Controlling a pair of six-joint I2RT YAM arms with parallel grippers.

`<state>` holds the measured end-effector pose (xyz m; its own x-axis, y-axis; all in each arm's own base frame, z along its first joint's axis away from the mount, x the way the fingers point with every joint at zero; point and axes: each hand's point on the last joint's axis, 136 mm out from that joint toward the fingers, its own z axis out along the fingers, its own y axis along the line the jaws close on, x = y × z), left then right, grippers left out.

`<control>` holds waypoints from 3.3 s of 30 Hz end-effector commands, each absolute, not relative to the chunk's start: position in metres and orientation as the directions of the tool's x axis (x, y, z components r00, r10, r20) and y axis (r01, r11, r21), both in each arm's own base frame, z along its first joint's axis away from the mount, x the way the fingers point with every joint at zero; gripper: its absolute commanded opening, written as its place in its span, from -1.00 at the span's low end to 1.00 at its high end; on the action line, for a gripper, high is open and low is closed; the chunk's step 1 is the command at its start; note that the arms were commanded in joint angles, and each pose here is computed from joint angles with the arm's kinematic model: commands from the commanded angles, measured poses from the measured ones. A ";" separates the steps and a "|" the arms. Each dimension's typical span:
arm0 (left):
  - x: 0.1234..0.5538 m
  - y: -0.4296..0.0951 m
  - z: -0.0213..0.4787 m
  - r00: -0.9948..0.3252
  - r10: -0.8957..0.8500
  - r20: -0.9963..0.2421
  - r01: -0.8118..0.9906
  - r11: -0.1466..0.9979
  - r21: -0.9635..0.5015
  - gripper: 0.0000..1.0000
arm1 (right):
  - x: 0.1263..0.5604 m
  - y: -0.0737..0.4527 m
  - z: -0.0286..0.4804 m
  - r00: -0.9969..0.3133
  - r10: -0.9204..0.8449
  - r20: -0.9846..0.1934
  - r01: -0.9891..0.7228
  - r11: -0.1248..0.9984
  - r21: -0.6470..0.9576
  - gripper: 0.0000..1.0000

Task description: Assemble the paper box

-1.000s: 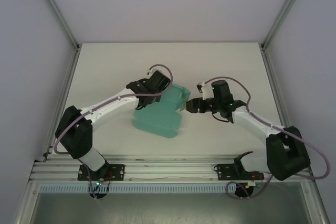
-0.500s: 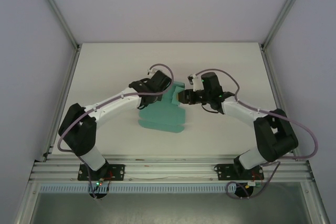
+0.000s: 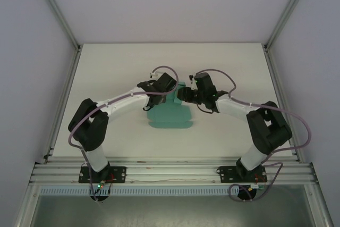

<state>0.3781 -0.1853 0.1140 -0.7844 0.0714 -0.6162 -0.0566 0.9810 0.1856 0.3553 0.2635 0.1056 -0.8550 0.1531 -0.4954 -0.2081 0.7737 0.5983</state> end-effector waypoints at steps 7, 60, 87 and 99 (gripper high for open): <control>0.383 -0.197 0.101 -0.801 0.047 -0.597 -0.058 0.986 0.157 -1.00 | 0.340 0.283 0.118 -0.841 0.114 -0.529 -0.321 0.681 0.658 -0.17; 0.380 -0.216 0.073 -0.822 0.007 -0.569 -0.042 0.996 0.073 -1.00 | 0.381 0.222 0.086 -0.609 0.136 -0.781 -0.140 0.951 0.274 -0.42; 0.310 -0.225 0.099 -0.554 0.783 -0.283 0.774 0.610 0.171 -1.00 | 0.300 0.139 0.198 -0.514 0.262 -0.817 -0.112 0.924 0.367 0.99; 0.338 -0.224 0.048 -0.526 0.851 -0.007 0.800 0.497 0.337 -1.00 | 0.301 0.131 0.185 -0.557 0.245 -0.794 -0.072 0.938 0.340 1.00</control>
<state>0.3316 -0.2383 0.0553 -0.5419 0.8314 -0.1228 0.7891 0.5536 0.2663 0.3002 0.1357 0.1863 -0.5504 0.2421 -0.7990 -0.0972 0.9319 0.3493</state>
